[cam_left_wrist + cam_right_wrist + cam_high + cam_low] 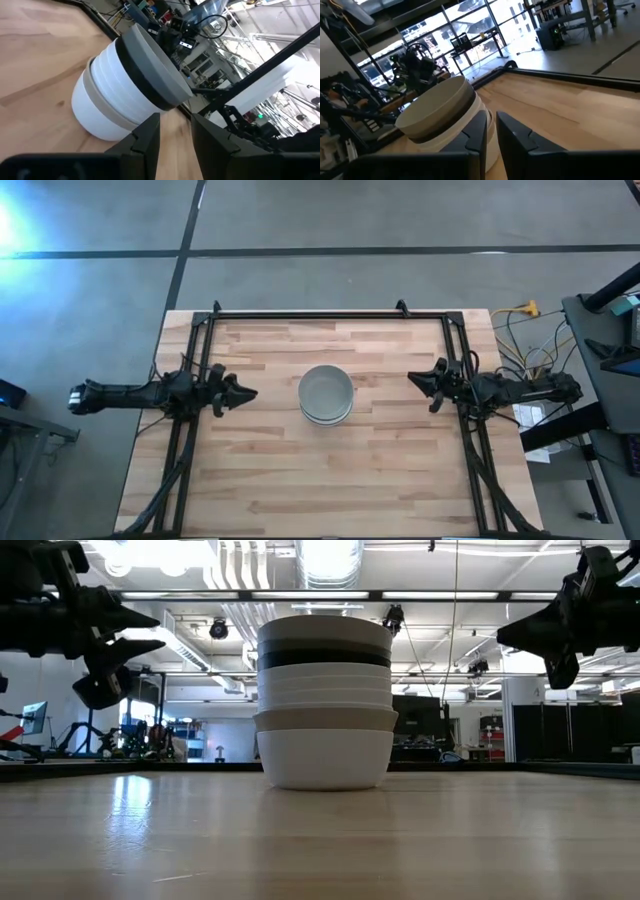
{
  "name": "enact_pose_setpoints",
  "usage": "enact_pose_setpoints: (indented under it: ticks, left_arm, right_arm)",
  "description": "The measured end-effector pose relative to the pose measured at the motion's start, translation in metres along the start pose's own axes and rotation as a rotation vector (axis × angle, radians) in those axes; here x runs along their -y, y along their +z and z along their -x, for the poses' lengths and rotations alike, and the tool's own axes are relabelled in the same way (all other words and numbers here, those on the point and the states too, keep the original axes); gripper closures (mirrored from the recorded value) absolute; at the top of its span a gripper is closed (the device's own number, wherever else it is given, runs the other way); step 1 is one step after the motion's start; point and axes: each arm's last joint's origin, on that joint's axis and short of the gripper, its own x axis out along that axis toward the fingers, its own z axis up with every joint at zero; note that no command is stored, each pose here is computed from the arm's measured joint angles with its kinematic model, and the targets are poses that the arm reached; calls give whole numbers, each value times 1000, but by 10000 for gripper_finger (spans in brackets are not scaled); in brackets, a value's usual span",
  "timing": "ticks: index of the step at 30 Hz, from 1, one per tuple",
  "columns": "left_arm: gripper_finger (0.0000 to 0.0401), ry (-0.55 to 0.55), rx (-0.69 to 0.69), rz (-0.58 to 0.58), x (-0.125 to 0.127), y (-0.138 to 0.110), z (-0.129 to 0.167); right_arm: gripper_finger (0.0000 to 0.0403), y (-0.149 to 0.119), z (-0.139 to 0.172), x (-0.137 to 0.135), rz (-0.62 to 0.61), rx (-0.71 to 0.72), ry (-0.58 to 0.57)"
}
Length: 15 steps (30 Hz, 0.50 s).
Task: Nest bowls inside each other
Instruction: Return to Home Position
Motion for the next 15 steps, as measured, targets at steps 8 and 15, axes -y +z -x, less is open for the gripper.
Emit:
enact_pose_setpoints:
  ticks: [8,15]
  left_arm:
    - [306,25,-22,0,-2,-2,-2]
    - [306,42,-35,0,-4,-3,-3]
  right_arm:
    - [364,0,0,0,-1,1,-1]
    - [364,0,0,0,0,2,-2]
